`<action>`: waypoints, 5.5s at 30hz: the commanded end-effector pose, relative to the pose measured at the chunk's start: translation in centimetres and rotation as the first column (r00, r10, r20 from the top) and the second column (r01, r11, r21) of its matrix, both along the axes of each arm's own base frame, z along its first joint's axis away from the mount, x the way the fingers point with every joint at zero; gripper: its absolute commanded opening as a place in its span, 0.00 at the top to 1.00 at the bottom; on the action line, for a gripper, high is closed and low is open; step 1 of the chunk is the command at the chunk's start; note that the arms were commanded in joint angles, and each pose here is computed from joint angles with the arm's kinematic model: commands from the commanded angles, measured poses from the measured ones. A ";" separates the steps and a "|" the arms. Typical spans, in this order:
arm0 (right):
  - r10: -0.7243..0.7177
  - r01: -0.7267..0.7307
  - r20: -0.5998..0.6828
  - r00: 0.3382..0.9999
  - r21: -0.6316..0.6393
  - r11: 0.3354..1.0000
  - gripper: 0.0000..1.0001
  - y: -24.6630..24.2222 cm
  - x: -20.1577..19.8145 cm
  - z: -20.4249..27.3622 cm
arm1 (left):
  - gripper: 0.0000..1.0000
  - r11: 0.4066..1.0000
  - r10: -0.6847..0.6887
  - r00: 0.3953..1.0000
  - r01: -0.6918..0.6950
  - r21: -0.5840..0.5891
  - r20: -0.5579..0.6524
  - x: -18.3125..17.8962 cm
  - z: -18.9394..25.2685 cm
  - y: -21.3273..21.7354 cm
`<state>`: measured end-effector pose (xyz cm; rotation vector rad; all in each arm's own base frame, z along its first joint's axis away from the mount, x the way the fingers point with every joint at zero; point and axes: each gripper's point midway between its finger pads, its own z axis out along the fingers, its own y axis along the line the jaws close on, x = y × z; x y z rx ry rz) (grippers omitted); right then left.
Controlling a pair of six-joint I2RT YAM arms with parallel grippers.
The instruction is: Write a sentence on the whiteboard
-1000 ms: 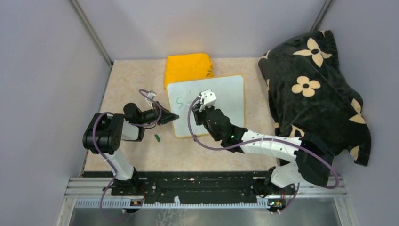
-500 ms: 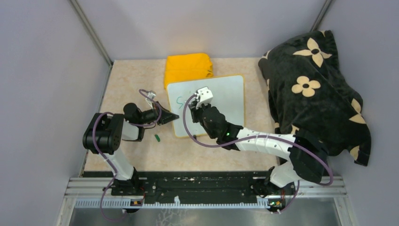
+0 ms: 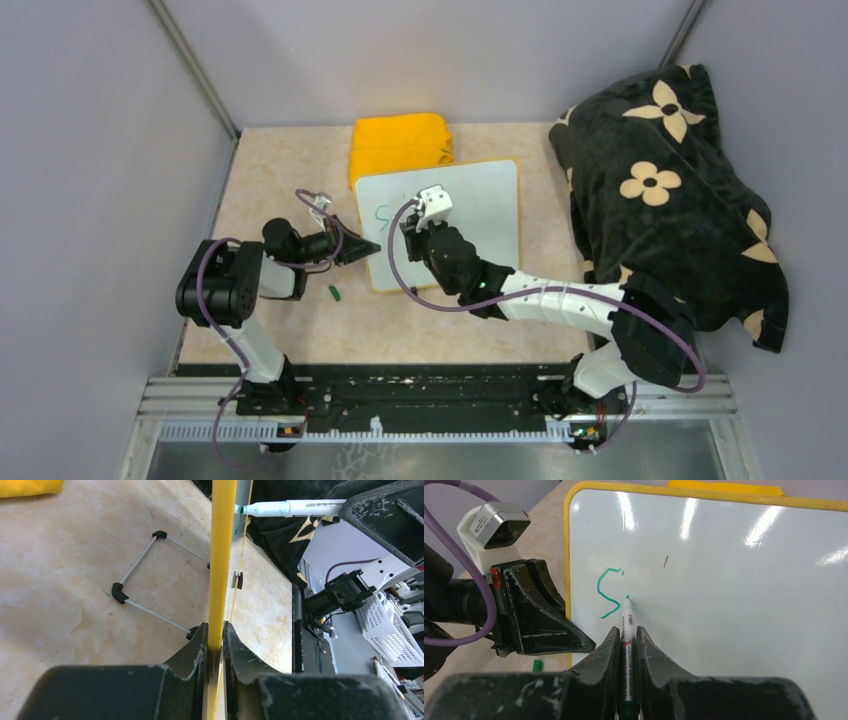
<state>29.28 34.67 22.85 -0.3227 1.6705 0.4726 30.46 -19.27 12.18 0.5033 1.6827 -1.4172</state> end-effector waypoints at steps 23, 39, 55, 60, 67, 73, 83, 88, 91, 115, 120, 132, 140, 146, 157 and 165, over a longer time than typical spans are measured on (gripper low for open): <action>-0.022 0.023 -0.026 0.999 0.030 0.999 1.00 -1.1 -0.3 -0.3 | 1.00 0.999 0.039 0.999 -0.039 0.017 0.003 0.9 -0.5 0.3; -0.054 0.053 0.015 0.998 0.048 0.997 1.00 -1.1 1.2 2.0 | 1.00 0.999 0.039 0.999 -0.039 0.018 0.001 0.9 -0.6 0.3; -0.084 0.084 0.004 0.996 0.034 0.996 1.00 -2.4 1.8 1.5 | 1.00 0.999 0.039 0.999 -0.039 0.019 -0.003 0.9 -0.7 0.3; -0.087 0.087 -0.014 0.996 0.024 0.996 1.00 -3.1 1.4 0.4 | 1.00 0.999 0.038 0.999 -0.038 0.019 -0.002 0.9 -0.6 0.3; -0.073 0.074 -0.042 0.996 0.015 0.997 1.00 -3.5 0.7 -0.9 | 1.00 0.999 0.037 0.999 -0.037 0.019 -0.001 0.9 -0.6 0.3; -0.051 0.052 -0.061 0.997 0.014 0.999 1.00 -3.3 0.3 -1.6 | 1.00 0.999 0.038 0.999 -0.038 0.018 -0.001 0.9 -0.6 0.4; -0.019 0.019 -0.069 0.997 0.010 1.000 1.00 -3.0 -0.1 -1.9 | 1.00 0.999 0.037 0.999 -0.037 0.018 0.001 0.9 -0.5 0.3; -0.033 0.034 -0.069 0.997 0.013 0.999 1.00 -3.1 0.0 -2.0 | 1.00 0.999 0.037 0.999 -0.037 0.018 -0.001 0.9 -0.6 0.3; -0.049 0.050 -0.060 0.997 0.015 0.999 1.00 -3.2 0.4 -1.5 | 1.00 0.999 0.037 0.999 -0.037 0.018 -0.001 0.9 -0.6 0.3; -0.095 0.096 -0.014 0.995 0.022 0.995 1.00 -3.3 2.7 1.1 | 1.00 0.999 0.029 1.000 -0.029 0.024 -0.001 0.8 -0.7 0.1; -0.117 0.117 -0.029 0.993 0.023 0.993 1.00 -4.1 2.8 0.7 | 1.00 0.999 0.028 1.000 -0.028 0.025 -0.002 0.8 -0.7 0.1; -0.130 0.131 -0.047 0.990 0.016 0.991 1.00 -5.1 2.2 -0.3 | 1.00 0.999 0.029 1.000 -0.029 0.025 -0.002 0.8 -0.7 0.1; -0.107 0.107 -0.077 0.991 0.006 0.994 1.00 -5.2 1.5 -1.9 | 1.00 0.999 0.029 1.000 -0.029 0.025 -0.002 0.8 -0.7 0.1; -0.087 0.089 -0.100 0.991 0.009 0.996 1.00 -5.1 1.1 -2.7 | 1.00 0.999 0.028 1.000 -0.028 0.025 -0.002 0.8 -0.7 0.1; -0.079 0.084 -0.088 0.993 0.053 0.995 1.00 -5.4 0.7 -1.4 | 1.00 0.999 0.028 1.000 -0.028 0.025 -0.003 0.8 -0.7 0.1; -0.087 0.091 -0.034 0.996 0.123 0.988 1.00 -5.9 0.7 2.3 | 1.00 0.999 0.027 1.000 -0.027 0.026 -0.005 0.7 -0.8 0.1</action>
